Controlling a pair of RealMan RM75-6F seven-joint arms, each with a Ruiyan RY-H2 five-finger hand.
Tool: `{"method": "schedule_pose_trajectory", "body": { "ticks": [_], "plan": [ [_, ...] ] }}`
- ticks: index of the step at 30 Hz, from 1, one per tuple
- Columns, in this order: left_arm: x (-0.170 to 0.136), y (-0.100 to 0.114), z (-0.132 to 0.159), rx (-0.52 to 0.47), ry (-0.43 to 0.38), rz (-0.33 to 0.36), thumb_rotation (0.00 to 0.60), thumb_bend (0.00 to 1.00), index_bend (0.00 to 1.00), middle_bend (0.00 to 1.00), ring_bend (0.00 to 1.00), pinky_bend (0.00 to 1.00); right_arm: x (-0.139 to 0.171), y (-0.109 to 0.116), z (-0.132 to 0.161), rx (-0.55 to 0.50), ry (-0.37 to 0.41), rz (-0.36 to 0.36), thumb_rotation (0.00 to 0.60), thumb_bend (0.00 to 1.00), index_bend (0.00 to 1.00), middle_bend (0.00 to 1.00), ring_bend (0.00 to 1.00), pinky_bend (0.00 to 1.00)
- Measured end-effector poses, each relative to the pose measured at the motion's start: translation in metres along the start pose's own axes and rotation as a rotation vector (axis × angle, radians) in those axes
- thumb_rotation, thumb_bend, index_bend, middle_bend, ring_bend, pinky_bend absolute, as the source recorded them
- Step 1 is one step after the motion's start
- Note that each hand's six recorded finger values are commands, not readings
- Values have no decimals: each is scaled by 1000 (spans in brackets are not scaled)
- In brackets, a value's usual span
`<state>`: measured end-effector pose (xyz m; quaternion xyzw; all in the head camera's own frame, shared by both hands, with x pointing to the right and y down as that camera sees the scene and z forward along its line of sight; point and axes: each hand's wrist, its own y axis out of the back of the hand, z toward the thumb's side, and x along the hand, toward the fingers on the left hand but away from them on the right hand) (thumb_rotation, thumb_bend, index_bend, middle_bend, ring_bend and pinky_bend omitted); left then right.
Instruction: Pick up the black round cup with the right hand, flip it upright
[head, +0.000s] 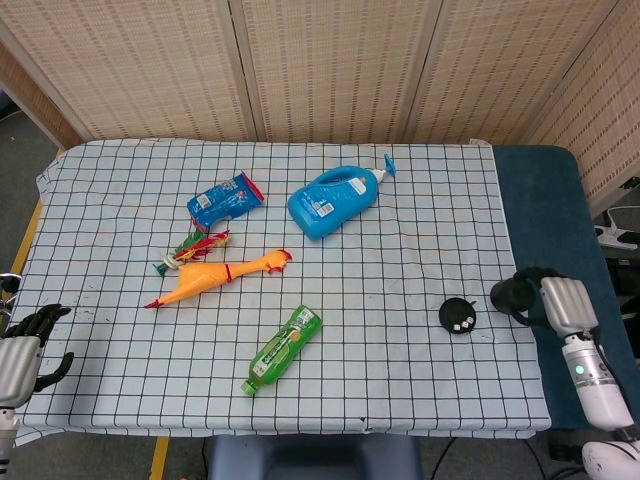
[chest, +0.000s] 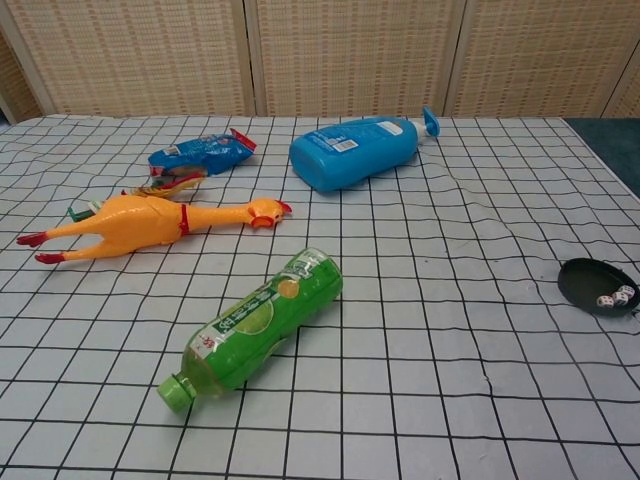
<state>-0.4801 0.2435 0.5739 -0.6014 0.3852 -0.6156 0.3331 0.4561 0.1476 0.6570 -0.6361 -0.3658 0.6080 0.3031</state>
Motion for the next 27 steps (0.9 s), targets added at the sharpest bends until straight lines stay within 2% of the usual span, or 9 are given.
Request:
{"method": "schedule_pose_trajectory", "body": {
  "ticks": [5, 9, 13, 17, 23, 27],
  "plan": [
    [0, -1, 0, 2, 1, -2, 600, 354, 196, 151, 208, 324, 0, -5, -1, -6, -2, 65, 600, 107, 188, 195, 33, 217],
    [1, -1, 0, 4, 1, -6, 600, 354, 196, 151, 209, 324, 2, -4, 1, -15, 6, 89, 600, 104, 98, 110, 0, 108],
    [1, -2, 1, 7, -1, -8, 600, 355, 196, 151, 209, 324, 3, -3, 1, -18, 10, 88, 600, 87, 52, 58, 0, 49],
    [1, -2, 0, 8, 0, -11, 600, 356, 196, 151, 209, 324, 6, 3, 6, -38, 31, 62, 600, 85, 52, 45, 0, 38],
    [-1, -2, -1, 6, 5, -12, 600, 356, 196, 150, 209, 324, 15, 17, 19, -72, 90, -44, 600, 85, 52, 45, 0, 37],
    [-1, -2, -4, 11, 14, -12, 600, 355, 196, 151, 209, 324, 29, 25, 24, -36, 108, -112, 600, 85, 48, 46, 0, 37]
  ]
}}
